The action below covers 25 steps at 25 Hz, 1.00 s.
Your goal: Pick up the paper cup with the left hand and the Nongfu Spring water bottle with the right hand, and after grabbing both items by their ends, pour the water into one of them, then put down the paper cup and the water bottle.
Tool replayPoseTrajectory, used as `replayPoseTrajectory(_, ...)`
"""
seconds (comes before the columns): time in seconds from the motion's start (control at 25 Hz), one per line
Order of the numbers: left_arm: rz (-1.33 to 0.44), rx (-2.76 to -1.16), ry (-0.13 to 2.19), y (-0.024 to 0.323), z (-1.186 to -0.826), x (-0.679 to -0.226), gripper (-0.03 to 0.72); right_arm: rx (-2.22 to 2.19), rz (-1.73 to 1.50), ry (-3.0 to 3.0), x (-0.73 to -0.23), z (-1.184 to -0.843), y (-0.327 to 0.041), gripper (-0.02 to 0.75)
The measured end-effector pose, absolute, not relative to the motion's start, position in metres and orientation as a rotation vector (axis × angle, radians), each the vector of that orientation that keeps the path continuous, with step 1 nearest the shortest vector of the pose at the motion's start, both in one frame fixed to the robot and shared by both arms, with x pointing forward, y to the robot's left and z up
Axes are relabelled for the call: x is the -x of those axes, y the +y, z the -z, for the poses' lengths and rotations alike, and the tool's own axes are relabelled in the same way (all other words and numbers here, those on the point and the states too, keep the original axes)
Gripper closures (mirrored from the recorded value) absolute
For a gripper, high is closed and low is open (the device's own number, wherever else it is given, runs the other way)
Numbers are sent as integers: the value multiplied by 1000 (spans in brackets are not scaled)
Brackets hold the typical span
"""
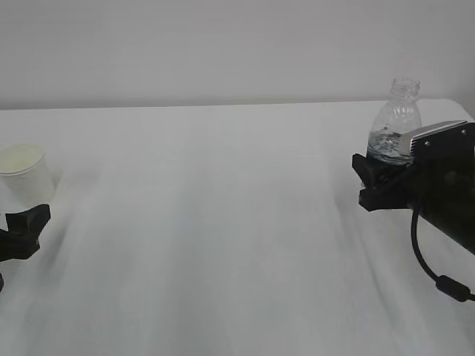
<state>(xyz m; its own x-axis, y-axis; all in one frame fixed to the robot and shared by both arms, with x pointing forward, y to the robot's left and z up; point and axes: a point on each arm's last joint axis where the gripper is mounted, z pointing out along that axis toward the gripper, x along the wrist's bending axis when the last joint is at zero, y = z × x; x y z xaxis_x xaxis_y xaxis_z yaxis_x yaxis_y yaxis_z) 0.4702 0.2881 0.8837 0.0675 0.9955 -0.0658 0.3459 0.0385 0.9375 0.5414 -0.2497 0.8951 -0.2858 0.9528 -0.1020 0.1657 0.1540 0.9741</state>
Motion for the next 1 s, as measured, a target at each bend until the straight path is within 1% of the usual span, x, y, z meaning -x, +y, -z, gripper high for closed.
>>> replayPoseTrajectory(0.16,-924,-1456,1425,288,-884,-470,101,-1072,-1231,1615,-541,-900,-248,262)
replayPoseTrajectory(0.52,-940,-1437,1450,291,-884,-470,101,-1068,-1232,1618,-540,-901,-248,262)
replayPoseTrajectory(0.68,-953,-1422,1504,294,-879,-470,101,-1064,-1234,1622,-540,-901,-248,262)
replayPoseTrajectory(1.0,-920,-1465,1561,295,-861,-471,101,-1057,-1238,1629,-539,-901,-247,262)
